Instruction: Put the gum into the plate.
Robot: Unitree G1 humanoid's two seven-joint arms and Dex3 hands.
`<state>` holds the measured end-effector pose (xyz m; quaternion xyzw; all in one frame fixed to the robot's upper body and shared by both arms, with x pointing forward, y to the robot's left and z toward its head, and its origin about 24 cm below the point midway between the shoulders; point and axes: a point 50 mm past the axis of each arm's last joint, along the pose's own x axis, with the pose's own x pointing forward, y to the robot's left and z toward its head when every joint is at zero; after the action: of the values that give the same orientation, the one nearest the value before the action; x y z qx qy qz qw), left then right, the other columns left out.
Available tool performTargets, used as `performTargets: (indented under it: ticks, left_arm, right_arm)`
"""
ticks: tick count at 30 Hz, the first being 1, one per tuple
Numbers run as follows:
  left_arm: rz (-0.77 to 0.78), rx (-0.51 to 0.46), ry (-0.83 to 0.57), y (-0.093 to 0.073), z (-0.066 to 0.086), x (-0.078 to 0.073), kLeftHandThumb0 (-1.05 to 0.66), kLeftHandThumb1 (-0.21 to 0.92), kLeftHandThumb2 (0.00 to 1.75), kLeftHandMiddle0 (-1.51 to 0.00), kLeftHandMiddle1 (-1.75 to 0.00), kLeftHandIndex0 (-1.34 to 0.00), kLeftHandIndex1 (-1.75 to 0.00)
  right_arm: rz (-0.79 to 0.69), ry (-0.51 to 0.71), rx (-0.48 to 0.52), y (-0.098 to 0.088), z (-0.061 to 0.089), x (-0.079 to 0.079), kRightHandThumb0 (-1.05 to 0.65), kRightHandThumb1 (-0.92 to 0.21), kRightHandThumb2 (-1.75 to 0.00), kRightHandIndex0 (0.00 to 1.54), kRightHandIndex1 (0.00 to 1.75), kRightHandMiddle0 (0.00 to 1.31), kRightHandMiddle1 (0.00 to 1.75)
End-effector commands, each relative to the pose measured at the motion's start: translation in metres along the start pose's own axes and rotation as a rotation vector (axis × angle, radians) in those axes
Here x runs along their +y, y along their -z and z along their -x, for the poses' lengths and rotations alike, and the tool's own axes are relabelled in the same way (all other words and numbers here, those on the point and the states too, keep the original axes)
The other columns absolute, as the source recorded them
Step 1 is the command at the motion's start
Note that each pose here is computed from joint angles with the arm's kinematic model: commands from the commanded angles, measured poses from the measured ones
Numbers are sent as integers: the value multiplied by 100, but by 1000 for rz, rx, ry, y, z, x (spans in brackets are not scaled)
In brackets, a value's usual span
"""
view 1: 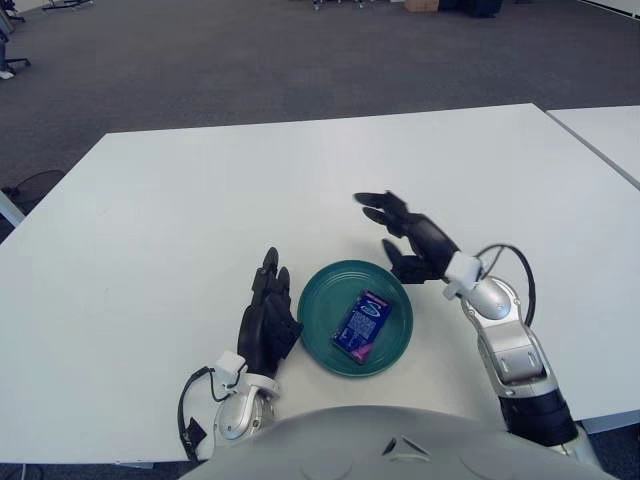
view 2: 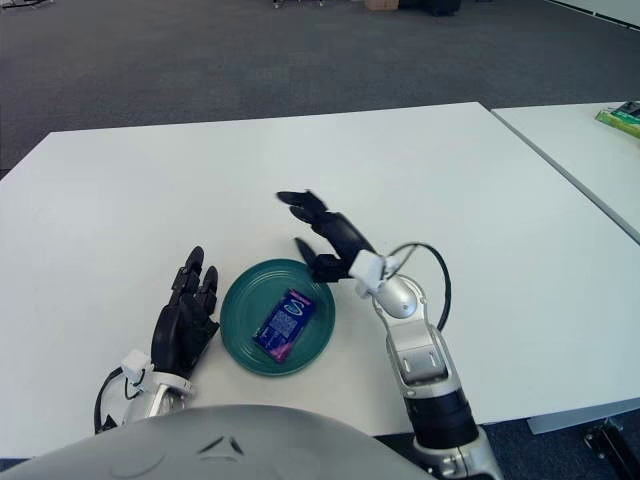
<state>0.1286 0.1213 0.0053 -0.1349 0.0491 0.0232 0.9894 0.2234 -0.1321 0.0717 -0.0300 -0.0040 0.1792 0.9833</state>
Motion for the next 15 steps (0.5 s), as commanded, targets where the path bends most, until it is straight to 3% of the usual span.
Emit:
performTargets:
  ticks: [1, 5, 12, 15]
  left_arm:
    - [-21, 65, -57, 4, 10, 4, -102, 92, 103, -7, -2, -9, -7]
    - [-33, 60, -63, 2, 12, 5, -100, 92, 104, -9, -3, -10, -9]
    - [-69, 43, -45, 2, 15, 8, -102, 92, 104, -9, -2, -10, -10]
    - [-82, 38, -31, 0, 16, 10, -103, 92, 104, -9, -1, -9, -11]
  right_arm:
    - [-128, 96, 24, 7, 9, -8, -77, -92, -86, 44, 2, 3, 77]
    - [-175, 158, 39, 7, 21, -12, -77, -92, -92, 37, 1, 1, 74]
    - [-211, 232, 58, 3, 36, -21, -86, -92, -100, 19, 0, 0, 52]
    - [-216, 293, 51, 6, 44, -37, -90, -92, -103, 13, 0, 0, 41]
